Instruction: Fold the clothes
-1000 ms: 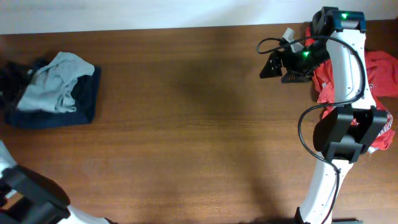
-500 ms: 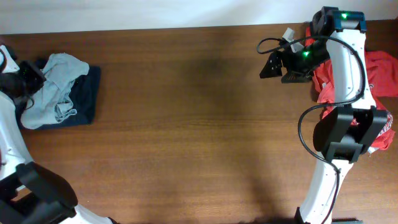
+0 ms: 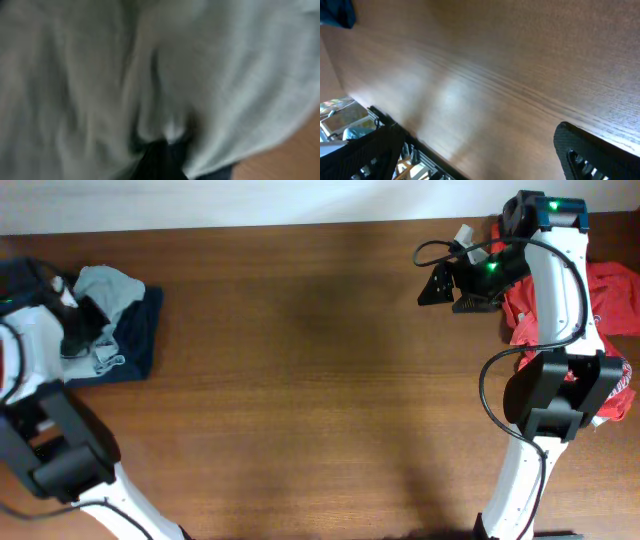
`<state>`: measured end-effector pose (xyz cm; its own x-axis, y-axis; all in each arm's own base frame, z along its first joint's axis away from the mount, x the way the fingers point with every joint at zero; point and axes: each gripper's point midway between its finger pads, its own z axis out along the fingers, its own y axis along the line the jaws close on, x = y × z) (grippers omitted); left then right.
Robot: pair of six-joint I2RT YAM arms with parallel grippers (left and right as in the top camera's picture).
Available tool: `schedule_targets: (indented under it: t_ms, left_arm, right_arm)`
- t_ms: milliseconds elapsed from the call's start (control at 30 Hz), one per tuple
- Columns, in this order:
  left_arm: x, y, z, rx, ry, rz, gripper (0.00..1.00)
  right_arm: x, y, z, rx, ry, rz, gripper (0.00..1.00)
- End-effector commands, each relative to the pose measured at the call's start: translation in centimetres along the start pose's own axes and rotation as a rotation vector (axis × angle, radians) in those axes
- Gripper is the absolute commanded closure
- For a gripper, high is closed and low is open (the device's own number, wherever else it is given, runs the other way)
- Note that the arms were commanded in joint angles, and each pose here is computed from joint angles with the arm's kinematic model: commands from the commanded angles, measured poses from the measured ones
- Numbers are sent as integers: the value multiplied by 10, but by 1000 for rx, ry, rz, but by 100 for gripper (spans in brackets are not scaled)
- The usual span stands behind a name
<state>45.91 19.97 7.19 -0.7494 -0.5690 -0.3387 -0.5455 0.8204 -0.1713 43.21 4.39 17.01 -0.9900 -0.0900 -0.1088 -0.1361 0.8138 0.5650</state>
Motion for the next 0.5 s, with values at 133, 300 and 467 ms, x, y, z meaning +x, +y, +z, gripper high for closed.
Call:
schedule_targets:
  t_ms: [133, 300, 467]
  left_arm:
    - [15, -34, 34, 2, 37, 90, 99]
    - [1, -57, 19, 19, -19, 144, 99]
    - [-22, -69, -22, 39, -93, 152, 99]
  right_arm:
    - [-4, 17, -18, 2, -56, -59, 1]
    - [-3, 17, -18, 2, -56, -59, 1]
    - [-5, 18, -18, -1, -62, -62, 1]
